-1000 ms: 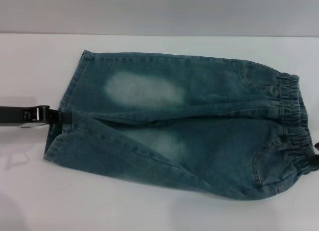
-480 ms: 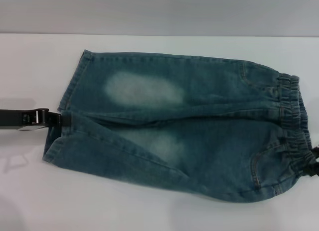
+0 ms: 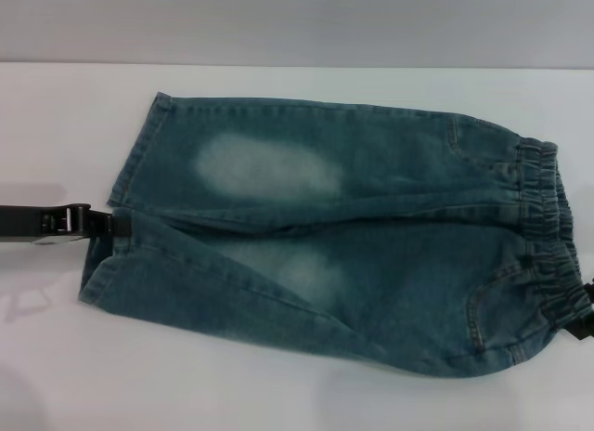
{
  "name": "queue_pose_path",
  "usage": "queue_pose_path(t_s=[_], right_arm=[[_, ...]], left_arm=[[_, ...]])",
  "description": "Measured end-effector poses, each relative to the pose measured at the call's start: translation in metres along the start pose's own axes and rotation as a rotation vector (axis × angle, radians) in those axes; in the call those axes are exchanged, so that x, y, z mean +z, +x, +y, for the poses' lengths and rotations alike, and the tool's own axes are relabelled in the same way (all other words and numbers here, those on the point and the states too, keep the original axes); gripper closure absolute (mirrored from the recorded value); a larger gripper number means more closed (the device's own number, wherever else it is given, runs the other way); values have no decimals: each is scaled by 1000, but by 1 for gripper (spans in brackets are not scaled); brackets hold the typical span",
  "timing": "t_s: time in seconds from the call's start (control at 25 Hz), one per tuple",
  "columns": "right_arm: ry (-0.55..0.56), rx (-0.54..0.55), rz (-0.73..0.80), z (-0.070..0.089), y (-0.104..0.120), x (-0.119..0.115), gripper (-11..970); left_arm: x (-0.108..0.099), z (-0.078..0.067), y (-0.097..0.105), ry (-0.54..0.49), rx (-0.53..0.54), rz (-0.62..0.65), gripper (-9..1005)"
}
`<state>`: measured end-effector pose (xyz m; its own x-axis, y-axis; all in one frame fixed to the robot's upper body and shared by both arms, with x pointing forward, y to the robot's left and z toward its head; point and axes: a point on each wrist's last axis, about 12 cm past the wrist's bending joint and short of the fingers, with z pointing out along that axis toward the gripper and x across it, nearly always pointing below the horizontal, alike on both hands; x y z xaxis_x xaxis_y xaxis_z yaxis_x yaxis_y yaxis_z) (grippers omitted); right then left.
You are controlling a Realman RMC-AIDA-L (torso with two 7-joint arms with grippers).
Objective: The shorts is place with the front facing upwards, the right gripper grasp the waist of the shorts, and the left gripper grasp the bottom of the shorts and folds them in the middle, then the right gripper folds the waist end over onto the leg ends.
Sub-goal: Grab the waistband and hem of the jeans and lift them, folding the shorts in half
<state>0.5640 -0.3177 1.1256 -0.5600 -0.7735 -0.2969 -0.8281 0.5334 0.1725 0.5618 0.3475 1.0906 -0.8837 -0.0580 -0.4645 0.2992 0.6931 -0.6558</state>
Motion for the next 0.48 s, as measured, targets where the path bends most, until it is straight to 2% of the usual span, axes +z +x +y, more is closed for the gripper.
queue_pose_path(t_s=[0.36,0.48], right_arm=[[-10,-34,-10,3,-2,5,526],[-17,-42,-10,4,-2,6,633]], left_arm=[[0,1,0,-5,3,-4,956],[-1,1,0,-9,2,-6,956]])
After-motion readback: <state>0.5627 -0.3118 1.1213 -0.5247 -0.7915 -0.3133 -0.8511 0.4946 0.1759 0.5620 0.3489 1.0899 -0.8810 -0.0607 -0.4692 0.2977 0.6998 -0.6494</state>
